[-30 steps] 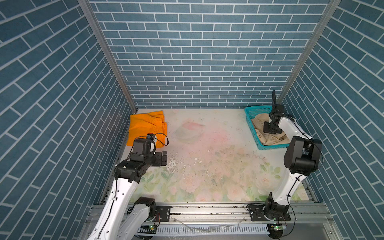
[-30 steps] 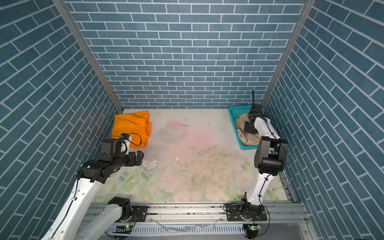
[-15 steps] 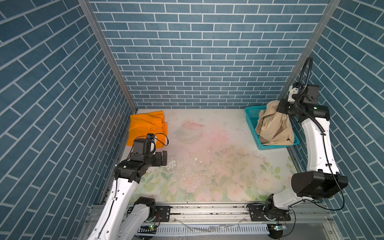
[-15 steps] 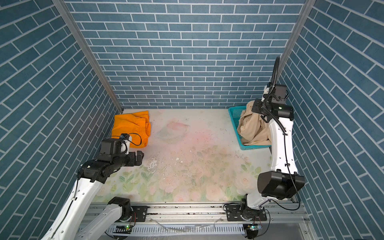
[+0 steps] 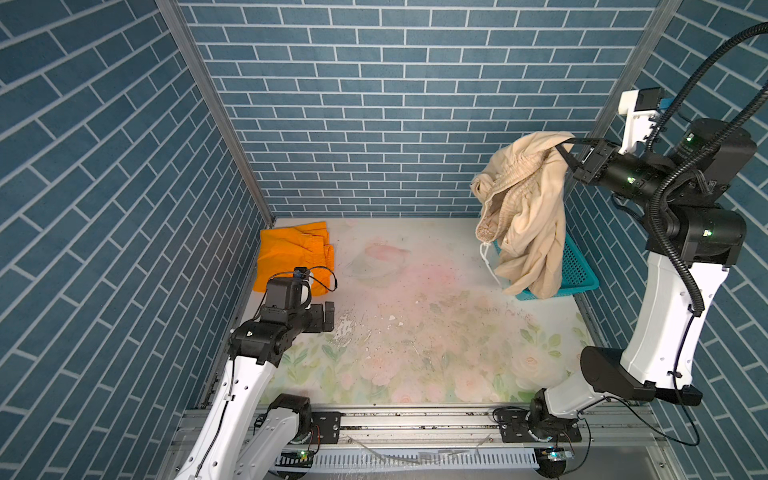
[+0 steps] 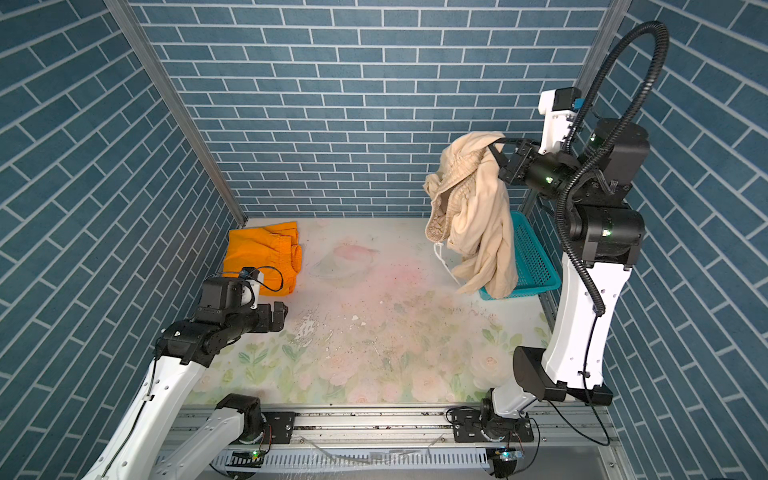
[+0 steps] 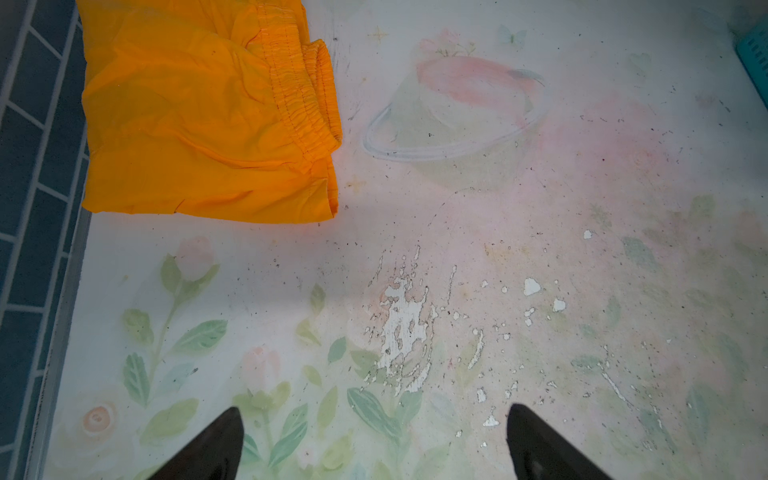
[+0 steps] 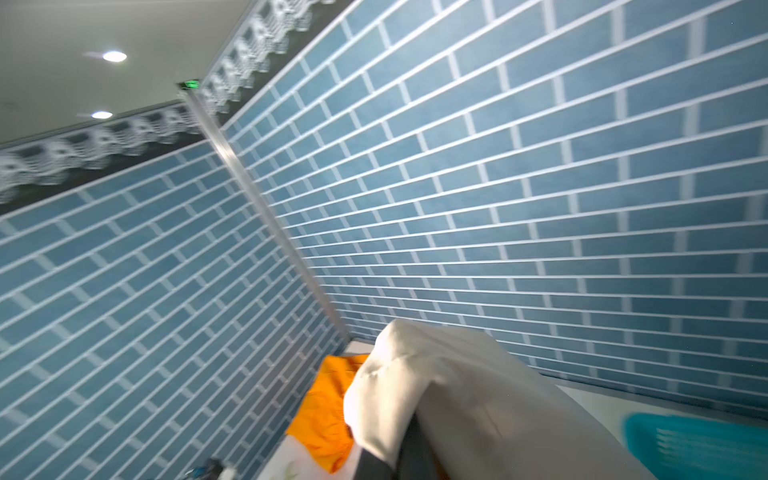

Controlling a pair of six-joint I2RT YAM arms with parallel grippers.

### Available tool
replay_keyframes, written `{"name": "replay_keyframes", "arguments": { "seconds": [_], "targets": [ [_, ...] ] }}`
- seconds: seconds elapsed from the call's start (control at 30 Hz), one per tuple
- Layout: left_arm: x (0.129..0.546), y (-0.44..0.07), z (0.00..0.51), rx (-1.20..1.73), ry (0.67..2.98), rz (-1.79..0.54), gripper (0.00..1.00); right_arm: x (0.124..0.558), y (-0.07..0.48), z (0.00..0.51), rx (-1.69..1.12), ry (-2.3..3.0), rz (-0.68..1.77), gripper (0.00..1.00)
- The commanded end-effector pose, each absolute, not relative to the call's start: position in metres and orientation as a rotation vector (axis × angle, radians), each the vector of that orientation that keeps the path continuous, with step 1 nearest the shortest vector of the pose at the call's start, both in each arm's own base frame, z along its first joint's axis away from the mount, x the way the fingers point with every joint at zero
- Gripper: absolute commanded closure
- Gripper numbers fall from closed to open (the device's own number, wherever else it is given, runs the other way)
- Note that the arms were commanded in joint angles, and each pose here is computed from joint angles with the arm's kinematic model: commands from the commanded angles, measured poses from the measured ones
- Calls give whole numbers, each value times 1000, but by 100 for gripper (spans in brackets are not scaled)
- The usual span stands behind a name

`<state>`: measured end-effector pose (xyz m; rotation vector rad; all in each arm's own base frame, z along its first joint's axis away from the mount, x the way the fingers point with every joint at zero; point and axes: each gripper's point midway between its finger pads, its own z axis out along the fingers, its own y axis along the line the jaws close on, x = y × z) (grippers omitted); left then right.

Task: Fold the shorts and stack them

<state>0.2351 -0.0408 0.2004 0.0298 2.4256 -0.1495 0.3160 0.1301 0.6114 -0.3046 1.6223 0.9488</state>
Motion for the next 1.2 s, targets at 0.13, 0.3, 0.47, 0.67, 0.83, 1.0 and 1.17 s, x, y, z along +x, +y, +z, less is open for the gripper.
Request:
{"name": "replay_keyframes", "arguments": {
  "seconds": [0.13, 0.3, 0.47, 0.67, 0.83, 1.0, 1.17],
  "targets": [
    [235, -42, 210, 30, 2398, -162, 0, 302, 217, 543, -536, 1820, 1301, 100],
    [234, -42, 212, 33, 2390, -168, 0, 305, 258, 452, -616, 1985, 1484, 100],
    [234, -48, 212, 56, 2387, -206, 0, 321, 265, 352, -635, 2141, 1448, 100],
    [235, -70, 212, 105, 2398, -350, 0, 355, 243, 237, -620, 2501, 1065, 97],
    [243, -97, 206, 62, 2378, -554, 0, 376, 217, 238, -538, 2530, 770, 64],
    [250, -140, 212, 219, 2316, -622, 0, 363, 174, 269, -384, 2486, 492, 53],
    [250, -194, 197, 514, 2335, -551, 0, 297, 206, 271, -521, 2405, 571, 51]
  ]
}}
